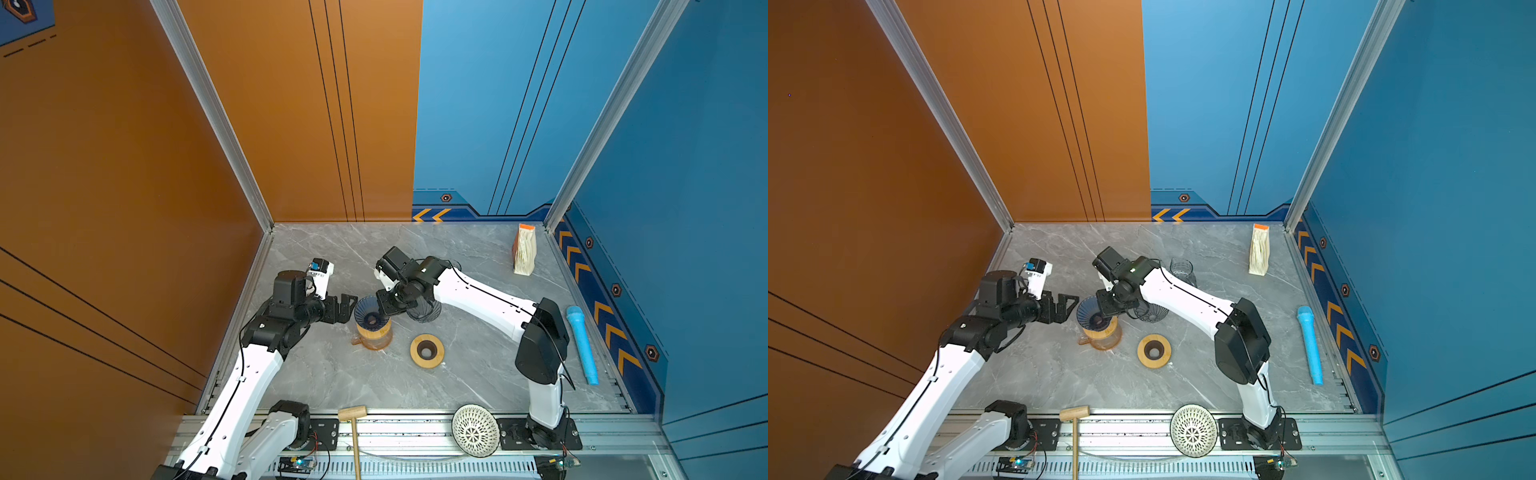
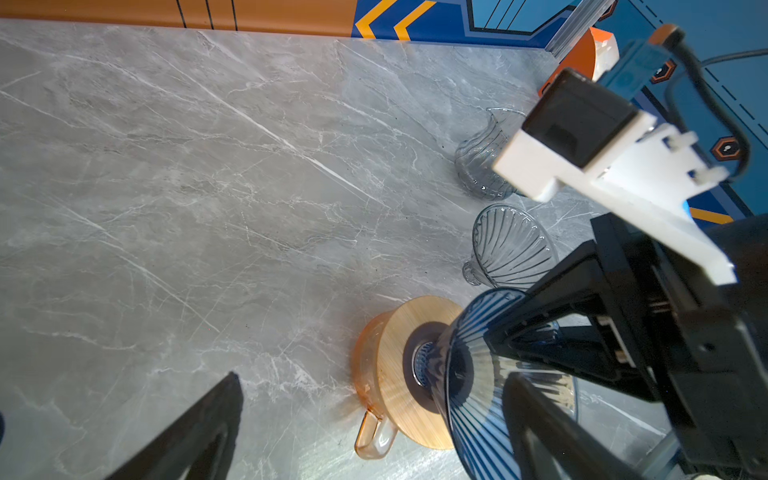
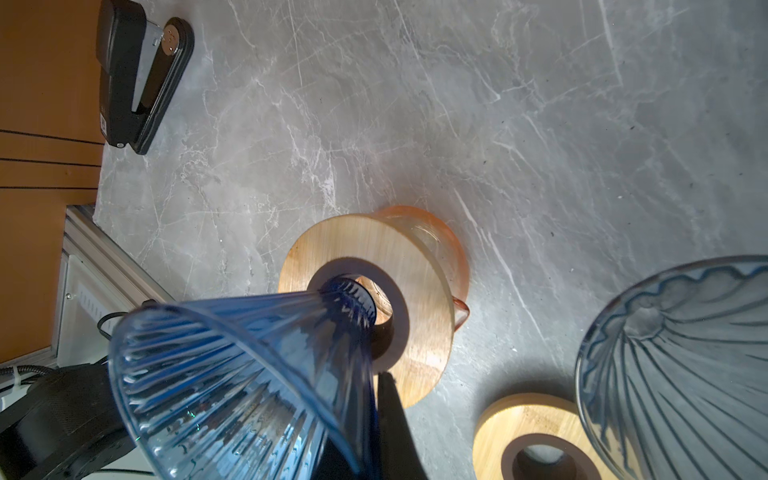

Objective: Place the coffee filter in the dripper
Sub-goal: 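Carry the blue dripper with the right gripper over the stand on the pitcher, then lower the blue dripper into the stand hole while the left gripper approaches it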

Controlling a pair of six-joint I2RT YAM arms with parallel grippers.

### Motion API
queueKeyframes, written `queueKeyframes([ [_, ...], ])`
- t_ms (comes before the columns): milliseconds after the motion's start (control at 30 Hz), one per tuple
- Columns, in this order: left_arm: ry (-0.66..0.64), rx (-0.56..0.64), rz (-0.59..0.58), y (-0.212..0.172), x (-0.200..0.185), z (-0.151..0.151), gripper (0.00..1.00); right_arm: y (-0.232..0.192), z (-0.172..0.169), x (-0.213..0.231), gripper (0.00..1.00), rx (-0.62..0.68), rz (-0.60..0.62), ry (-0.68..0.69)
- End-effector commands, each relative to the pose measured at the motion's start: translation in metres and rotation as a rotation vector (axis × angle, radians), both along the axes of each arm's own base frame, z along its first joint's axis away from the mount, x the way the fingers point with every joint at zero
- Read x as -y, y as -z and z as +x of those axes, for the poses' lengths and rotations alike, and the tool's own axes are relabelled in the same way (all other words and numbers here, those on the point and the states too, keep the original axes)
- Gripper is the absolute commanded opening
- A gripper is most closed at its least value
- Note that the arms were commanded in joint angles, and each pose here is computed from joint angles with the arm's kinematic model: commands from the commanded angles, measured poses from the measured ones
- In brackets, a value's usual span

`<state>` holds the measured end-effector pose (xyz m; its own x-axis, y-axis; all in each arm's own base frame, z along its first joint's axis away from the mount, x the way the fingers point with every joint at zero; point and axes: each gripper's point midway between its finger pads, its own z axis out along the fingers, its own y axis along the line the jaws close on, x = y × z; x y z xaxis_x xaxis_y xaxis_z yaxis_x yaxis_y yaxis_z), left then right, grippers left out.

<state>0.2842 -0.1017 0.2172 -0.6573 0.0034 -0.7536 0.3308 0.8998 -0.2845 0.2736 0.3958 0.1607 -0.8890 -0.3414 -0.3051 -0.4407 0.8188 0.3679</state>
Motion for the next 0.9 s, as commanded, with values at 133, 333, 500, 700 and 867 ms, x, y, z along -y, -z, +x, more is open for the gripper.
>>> queueKeyframes([
  [133,0.038,0.016,-0.032,-0.016,0.008,0.005,0.98,0.001,0.000,0.005,0.00,0.011,-0.044,0.009],
  [333,0.030,-0.018,-0.038,-0.004,0.008,0.003,0.98,0.004,0.002,0.006,0.00,0.015,-0.053,0.016],
  [500,0.027,-0.034,-0.035,0.002,0.009,0.000,0.98,0.008,0.001,0.004,0.02,0.000,-0.053,0.013],
  [700,0.029,-0.033,-0.040,0.001,0.010,0.000,0.98,0.012,0.000,0.002,0.03,-0.020,-0.050,0.014],
  [867,0.031,-0.048,-0.039,0.007,0.010,-0.001,0.98,0.010,0.000,0.000,0.09,-0.019,-0.042,0.012],
])
